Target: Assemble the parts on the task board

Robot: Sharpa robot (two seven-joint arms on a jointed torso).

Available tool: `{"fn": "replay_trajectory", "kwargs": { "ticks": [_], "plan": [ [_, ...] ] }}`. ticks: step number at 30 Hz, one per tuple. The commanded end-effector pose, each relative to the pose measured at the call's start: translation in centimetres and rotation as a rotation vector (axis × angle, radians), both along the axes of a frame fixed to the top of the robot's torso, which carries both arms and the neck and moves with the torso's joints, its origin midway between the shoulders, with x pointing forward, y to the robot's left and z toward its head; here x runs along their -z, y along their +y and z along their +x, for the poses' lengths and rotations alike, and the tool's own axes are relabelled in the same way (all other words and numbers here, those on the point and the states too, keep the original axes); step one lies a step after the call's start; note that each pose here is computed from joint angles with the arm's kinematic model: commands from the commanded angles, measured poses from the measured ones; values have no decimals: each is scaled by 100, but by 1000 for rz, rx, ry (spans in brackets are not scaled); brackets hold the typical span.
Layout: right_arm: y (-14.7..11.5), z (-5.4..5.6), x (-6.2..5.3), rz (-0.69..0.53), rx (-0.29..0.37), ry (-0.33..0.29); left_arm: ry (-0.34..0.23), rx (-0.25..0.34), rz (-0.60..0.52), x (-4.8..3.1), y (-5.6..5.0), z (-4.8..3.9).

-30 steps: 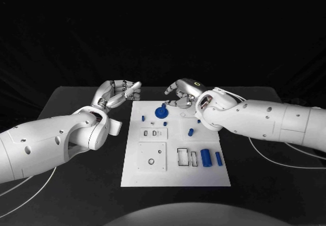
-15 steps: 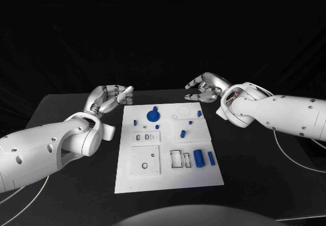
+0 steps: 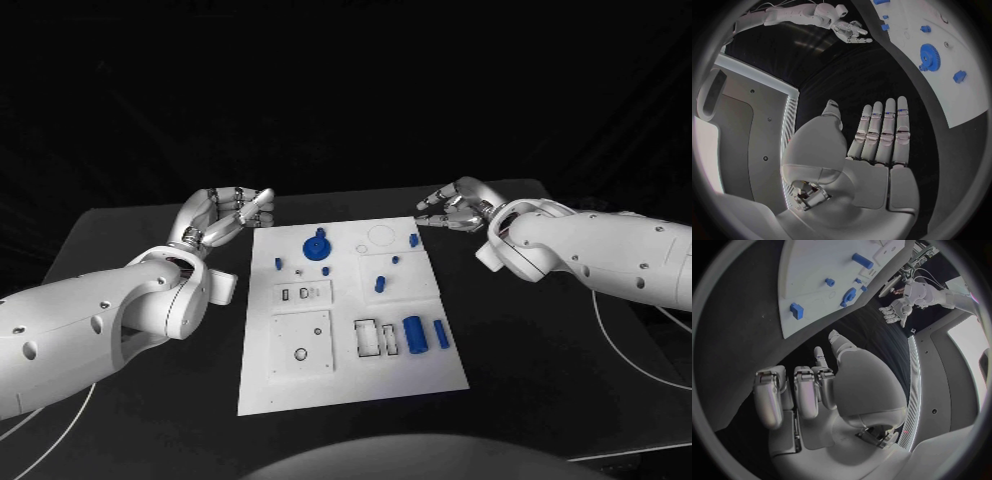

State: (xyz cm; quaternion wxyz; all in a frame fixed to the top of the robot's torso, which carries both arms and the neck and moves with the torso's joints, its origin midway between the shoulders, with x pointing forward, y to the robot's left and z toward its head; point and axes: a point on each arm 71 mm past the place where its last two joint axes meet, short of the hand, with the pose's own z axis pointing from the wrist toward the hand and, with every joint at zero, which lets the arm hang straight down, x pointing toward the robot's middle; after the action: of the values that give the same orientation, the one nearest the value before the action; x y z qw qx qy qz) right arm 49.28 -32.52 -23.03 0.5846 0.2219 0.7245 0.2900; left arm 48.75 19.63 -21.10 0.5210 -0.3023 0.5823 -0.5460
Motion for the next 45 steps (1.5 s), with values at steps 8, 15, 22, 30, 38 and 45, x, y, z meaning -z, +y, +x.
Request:
{"fn": "replay_trajectory", "kwargs": {
  "ticks": [8,15,22,30,38,45],
  "plan": [
    [55,18,171,-140,-71,-11,-5,17,-6,-6,-4,-17],
    [89,18,249,-186,-97,2,-5,16,-5,-7,4,-20],
    [101,21,281,-207,-97,8,-4,16,-6,-7,8,-20],
    [134,38,305,-227,-100,16,-4,14,-5,-7,22,-21],
    [141,55,334,-236,-87,28,-4,13,-5,-8,27,-25],
    [129,71,350,-243,-77,39,-4,15,-6,-8,21,-26]
  ]
}}
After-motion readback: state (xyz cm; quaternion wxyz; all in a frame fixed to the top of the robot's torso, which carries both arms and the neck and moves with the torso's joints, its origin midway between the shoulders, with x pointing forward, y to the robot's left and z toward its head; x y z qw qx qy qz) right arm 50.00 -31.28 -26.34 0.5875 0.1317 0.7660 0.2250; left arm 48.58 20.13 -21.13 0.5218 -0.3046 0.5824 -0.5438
